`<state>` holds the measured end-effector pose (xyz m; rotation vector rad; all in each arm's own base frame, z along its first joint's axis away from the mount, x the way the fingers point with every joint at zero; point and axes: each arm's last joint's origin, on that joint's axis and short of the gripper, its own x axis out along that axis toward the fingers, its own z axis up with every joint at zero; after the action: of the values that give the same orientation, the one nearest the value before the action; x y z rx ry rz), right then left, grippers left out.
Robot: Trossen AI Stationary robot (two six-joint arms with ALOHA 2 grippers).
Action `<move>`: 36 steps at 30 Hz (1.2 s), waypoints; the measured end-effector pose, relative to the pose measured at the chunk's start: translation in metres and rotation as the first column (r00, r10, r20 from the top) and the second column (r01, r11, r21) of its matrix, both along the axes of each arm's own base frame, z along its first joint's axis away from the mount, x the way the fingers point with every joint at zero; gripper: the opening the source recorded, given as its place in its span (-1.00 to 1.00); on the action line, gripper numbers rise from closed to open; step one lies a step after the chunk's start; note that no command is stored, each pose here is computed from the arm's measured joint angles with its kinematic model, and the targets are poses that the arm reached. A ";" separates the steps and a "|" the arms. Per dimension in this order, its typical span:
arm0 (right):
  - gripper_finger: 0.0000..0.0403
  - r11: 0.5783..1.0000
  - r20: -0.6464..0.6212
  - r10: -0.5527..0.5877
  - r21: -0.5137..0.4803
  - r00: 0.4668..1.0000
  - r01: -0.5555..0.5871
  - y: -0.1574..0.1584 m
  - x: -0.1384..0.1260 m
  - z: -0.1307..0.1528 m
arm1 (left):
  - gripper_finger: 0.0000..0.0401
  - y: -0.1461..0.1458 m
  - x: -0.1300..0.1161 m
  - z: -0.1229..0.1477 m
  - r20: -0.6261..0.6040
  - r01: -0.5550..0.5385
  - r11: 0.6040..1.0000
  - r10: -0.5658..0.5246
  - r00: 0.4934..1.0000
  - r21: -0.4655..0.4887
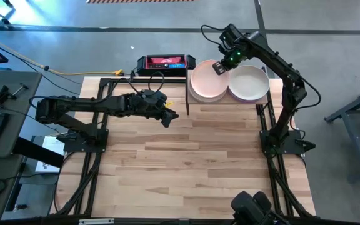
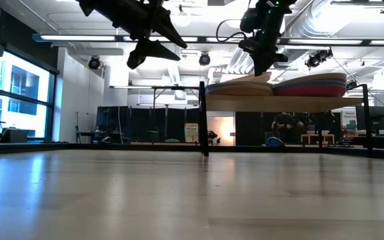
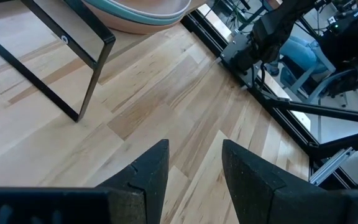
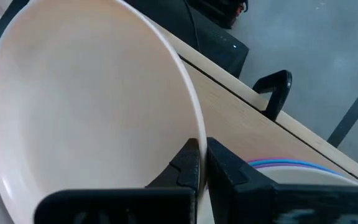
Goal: Place and stack plates onto a shelf
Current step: Stack the light pink plate on top of the gray plate on the shelf
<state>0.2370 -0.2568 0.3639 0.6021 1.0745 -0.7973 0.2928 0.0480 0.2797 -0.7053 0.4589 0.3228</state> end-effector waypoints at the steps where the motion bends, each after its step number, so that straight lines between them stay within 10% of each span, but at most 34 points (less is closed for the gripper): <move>1: -1.00 1.000 -0.001 0.001 -0.001 1.000 -0.001 0.000 0.000 0.000 | -0.31 0.000 0.000 0.000 0.000 0.000 1.000 0.000 1.000 0.000; 36: -1.00 0.997 0.066 0.022 0.076 0.998 -0.027 0.004 0.002 0.000 | -0.31 0.000 0.000 0.000 -0.005 0.006 1.000 -0.006 1.000 0.028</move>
<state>0.2394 -0.2531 0.3637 0.6741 1.0548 -0.7127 0.2927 0.0481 0.2797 -0.6761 0.4598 0.3251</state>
